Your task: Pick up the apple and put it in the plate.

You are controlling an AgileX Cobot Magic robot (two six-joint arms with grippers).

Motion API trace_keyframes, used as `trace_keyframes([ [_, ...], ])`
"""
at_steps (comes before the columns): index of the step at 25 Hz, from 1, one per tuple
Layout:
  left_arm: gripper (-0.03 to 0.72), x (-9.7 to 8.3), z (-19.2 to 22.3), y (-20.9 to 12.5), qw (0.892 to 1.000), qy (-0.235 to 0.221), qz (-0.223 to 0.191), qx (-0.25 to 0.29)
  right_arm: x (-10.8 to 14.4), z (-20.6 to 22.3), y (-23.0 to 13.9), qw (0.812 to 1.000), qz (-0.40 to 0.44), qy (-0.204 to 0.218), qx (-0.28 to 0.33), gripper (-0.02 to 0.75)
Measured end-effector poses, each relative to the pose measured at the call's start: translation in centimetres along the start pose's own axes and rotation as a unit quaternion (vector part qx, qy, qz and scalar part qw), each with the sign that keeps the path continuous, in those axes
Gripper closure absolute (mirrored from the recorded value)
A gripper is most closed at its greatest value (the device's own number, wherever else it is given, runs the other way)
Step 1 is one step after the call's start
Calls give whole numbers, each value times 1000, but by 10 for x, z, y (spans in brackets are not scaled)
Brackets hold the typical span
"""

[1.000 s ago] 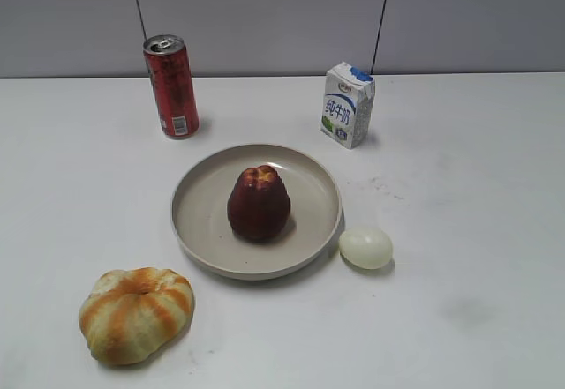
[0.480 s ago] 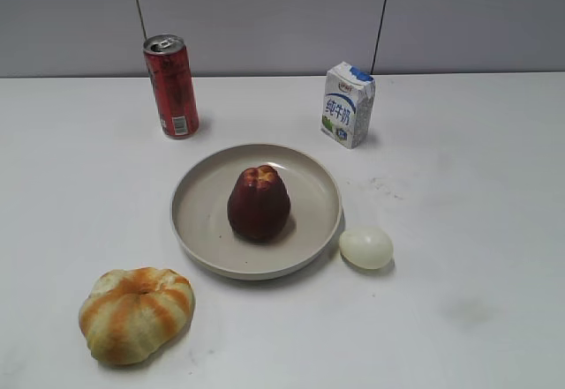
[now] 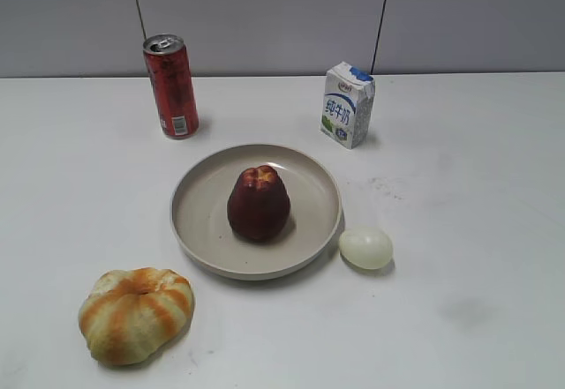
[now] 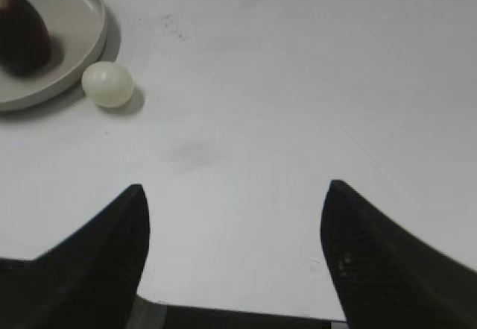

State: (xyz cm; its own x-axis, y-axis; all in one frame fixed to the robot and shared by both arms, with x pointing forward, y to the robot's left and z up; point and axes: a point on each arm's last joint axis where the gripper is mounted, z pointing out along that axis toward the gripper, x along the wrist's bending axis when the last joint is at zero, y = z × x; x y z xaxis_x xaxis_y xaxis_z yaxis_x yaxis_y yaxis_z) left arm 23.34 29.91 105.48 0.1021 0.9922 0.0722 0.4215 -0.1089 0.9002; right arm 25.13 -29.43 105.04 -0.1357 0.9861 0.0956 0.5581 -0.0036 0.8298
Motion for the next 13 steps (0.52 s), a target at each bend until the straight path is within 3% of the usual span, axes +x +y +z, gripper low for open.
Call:
trace_keyframes([
  [5,104,0,0,0,1000,0,0,0,0,-14,-9,998,20,-30,-59,165],
  [13,104,0,0,0,1000,0,0,0,1,-15,-9,997,23,-26,-62,165],
])
